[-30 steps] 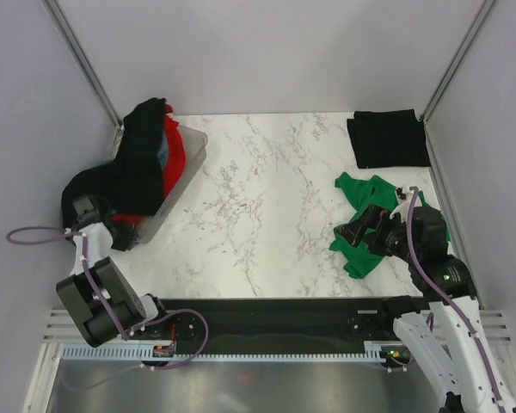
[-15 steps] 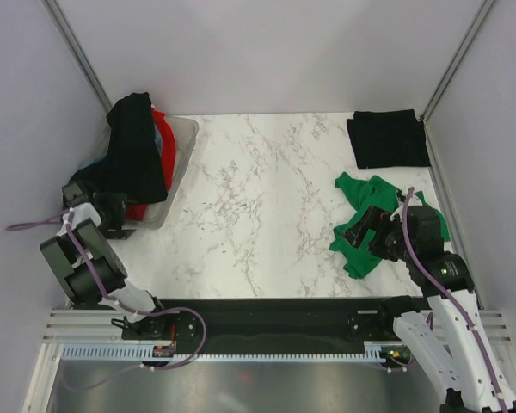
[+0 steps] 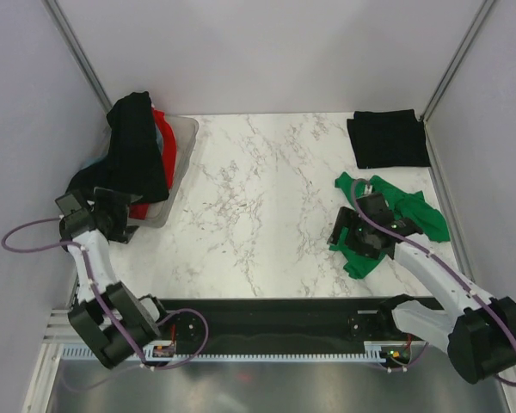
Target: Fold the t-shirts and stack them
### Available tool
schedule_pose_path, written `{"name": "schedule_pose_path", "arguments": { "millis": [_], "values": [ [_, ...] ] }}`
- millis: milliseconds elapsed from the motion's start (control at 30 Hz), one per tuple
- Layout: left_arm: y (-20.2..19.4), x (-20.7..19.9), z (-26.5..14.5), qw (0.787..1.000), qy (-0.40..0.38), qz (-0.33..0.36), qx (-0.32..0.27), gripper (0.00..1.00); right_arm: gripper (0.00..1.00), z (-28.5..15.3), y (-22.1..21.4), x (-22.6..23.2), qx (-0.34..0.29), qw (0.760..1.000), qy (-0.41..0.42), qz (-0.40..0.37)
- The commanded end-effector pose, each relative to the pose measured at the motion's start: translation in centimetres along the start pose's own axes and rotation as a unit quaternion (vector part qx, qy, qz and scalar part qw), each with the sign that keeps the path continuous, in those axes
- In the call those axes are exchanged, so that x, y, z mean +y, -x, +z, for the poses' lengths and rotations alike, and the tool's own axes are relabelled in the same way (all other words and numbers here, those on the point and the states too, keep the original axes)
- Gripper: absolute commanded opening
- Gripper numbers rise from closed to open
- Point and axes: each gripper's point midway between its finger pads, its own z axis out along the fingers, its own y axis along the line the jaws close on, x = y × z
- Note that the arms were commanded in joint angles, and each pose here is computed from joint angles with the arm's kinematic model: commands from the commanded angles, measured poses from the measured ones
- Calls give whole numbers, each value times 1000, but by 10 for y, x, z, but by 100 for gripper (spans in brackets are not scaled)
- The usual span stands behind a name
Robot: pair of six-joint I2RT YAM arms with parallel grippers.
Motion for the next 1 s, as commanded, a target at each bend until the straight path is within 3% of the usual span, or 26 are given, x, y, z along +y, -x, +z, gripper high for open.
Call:
{"name": "schedule_pose_path", "arguments": {
  "millis": [0, 267, 433, 533, 567, 667, 700, 867, 967],
  "values": [
    [-18, -10, -36, 996, -43, 75, -7, 100, 98, 12, 1, 20, -26, 999, -10, -29],
    [-54, -10, -72, 972, -78, 221, -19, 100, 92, 29, 14, 15, -47, 995, -70, -54],
    [-55, -16, -78, 965, -94, 242, -40, 100, 74, 43, 18, 15, -41, 993, -86, -66],
    [-58, -16, -72, 966, -91, 240, -20, 99, 51, 49, 17, 19, -33, 994, -82, -72],
    [-60, -15, -71, 966, -91, 242, -13, 99, 32, 48, 18, 20, -35, 993, -81, -73],
    [-62, -17, -73, 964, -95, 247, -16, 99, 12, 41, 22, 23, -48, 993, -76, -74],
    [-61, -17, -75, 964, -97, 247, -24, 99, 0, 34, 25, 26, -54, 993, -72, -75],
    [-59, -18, -75, 963, -99, 247, -34, 99, 0, -3, 35, 43, -67, 992, -53, -89],
    [-61, -20, -77, 962, -103, 252, -36, 99, 0, -51, 61, 55, -110, 989, -51, -83]
  ]
}}
